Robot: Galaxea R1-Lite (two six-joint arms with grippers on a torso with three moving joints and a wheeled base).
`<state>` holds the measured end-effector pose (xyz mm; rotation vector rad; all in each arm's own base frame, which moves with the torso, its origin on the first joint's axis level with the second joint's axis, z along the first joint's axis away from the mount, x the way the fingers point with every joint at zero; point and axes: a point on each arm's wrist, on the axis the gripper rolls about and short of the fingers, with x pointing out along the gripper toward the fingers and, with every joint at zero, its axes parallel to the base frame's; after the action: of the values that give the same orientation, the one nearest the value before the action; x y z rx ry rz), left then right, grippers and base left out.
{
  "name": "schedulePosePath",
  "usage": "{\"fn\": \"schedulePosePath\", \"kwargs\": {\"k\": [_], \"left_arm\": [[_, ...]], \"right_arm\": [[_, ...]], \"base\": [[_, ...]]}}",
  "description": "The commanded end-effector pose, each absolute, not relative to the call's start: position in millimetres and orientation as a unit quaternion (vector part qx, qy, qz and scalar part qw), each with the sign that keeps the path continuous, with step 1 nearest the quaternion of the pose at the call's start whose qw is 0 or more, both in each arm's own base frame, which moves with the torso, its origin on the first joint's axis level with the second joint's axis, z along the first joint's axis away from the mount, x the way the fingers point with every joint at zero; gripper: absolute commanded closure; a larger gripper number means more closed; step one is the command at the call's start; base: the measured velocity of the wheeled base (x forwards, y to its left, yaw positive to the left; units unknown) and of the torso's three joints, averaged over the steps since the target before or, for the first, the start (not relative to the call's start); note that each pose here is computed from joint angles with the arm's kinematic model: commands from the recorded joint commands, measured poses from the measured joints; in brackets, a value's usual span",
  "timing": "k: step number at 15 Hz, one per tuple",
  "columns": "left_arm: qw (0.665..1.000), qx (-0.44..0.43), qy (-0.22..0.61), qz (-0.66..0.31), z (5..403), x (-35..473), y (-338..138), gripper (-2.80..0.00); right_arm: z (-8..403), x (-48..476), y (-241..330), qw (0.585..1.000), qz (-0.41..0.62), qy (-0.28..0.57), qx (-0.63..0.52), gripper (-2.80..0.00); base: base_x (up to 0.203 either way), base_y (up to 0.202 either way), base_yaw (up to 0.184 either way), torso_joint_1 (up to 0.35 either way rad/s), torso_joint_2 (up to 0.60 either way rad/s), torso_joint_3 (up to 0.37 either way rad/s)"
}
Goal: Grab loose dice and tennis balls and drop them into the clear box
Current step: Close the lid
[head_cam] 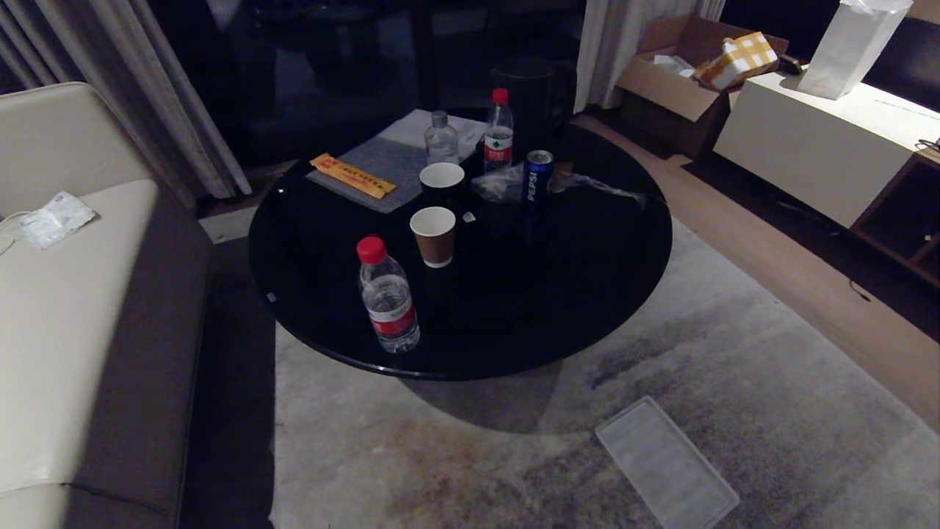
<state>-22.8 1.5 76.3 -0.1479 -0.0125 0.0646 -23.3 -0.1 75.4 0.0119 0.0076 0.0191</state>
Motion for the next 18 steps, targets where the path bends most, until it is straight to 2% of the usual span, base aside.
{"fn": "schedulePosePath", "kwargs": {"k": [1,18], "left_arm": [[0.997,-0.074,-0.006,0.033,76.5,-22.8,1.5,0.00],[0.997,-0.074,-0.006,0.033,76.5,-22.7,1.5,0.00]], "right_arm": [[75.3,-23.2,-0.1,1.000,0.010,0.005,0.006,0.00],[75.3,-23.2,-0.1,1.000,0.010,0.005,0.007,0.00]], "base": [[0.000,0.000,0.000,0.002,0.00,-0.206],[0.000,0.000,0.000,0.004,0.00,-0.196]]}}
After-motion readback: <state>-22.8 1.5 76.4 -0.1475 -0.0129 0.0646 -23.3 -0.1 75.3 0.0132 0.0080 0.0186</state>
